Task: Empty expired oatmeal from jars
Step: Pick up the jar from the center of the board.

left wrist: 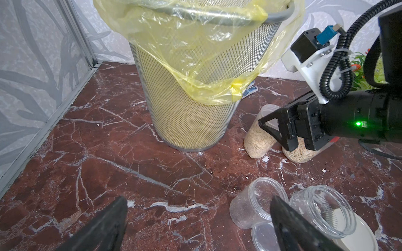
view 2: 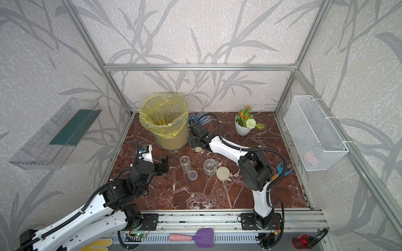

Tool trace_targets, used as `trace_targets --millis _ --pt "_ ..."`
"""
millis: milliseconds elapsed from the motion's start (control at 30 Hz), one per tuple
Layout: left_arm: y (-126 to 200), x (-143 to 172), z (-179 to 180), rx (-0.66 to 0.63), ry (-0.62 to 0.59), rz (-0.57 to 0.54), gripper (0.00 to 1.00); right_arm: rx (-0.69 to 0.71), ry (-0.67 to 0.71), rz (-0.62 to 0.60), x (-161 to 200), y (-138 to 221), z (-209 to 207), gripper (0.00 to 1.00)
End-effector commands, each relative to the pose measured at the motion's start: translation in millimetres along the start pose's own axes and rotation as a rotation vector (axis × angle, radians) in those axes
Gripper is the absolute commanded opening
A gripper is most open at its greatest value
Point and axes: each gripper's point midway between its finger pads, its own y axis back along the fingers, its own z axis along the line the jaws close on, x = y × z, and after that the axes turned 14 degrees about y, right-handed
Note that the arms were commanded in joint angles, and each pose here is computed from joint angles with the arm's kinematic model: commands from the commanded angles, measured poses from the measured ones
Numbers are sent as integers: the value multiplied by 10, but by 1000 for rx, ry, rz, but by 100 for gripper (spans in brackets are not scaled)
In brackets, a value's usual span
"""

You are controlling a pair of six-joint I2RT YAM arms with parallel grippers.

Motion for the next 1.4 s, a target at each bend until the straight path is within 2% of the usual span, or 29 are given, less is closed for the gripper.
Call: trace_targets --millis 0,633,1000,1133,1367 --pt "13 -30 10 -2 -8 -9 99 7 -9 21 5 -109 -5 84" --pt "23 1 -23 21 -21 10 99 -21 -45 45 60 -363 -11 83" --pt "20 -7 -100 51 -38 18 99 -56 -63 47 68 -437 42 77" --pt "9 16 -141 68 -53 30 99 -60 -65 42 73 -437 44 69" --pt "-11 24 -318 144 -97 33 99 -68 -66 1 -39 -223 -1 40"
